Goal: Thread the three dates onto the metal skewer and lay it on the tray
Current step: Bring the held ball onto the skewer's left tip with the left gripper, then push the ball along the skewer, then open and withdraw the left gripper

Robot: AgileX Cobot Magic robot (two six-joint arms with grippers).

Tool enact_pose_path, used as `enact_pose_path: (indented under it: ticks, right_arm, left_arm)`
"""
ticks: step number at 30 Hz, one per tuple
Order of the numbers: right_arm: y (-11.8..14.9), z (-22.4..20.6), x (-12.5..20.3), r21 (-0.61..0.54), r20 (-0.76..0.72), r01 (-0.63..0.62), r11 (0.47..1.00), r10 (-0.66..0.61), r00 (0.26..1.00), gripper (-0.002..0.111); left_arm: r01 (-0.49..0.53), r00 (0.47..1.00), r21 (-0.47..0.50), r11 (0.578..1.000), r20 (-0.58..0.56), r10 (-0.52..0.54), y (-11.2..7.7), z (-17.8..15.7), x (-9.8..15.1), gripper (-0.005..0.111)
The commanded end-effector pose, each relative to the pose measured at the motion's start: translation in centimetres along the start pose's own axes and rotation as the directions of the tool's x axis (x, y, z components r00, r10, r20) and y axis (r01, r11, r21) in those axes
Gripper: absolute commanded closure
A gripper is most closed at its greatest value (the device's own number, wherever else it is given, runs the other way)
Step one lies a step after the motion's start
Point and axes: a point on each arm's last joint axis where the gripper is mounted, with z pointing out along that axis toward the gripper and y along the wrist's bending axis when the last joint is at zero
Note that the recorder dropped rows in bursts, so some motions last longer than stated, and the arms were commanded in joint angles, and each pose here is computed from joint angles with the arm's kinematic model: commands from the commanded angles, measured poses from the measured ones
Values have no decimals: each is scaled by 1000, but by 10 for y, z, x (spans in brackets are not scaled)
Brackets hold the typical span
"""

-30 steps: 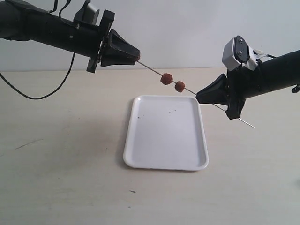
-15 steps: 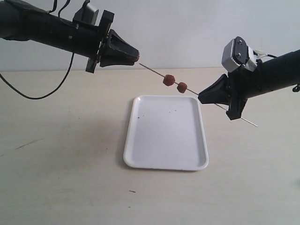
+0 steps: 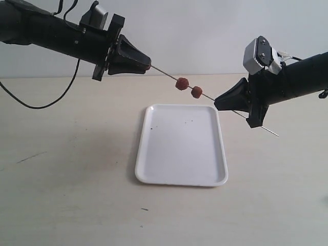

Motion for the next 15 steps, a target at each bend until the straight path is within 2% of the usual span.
enact_pose_path:
  ticks: [1,5,15]
  right_arm:
    - [-1,-1,-2,-6,21,8,1000,-8,1000,108]
    - [-5,-5,-17,-36,66,57,998,-55,996,108]
    - [-5,-4,-23,-64,87,78,995,-72,994,108]
  left_arm:
    - [-3,1000,13,1000,13,3,-5,-3,-1,84]
    - [-5,1000,17,1000,8,5,-7,0,0,84]
    - [-28,1000,58,998,-2,28,-18,13,2,84]
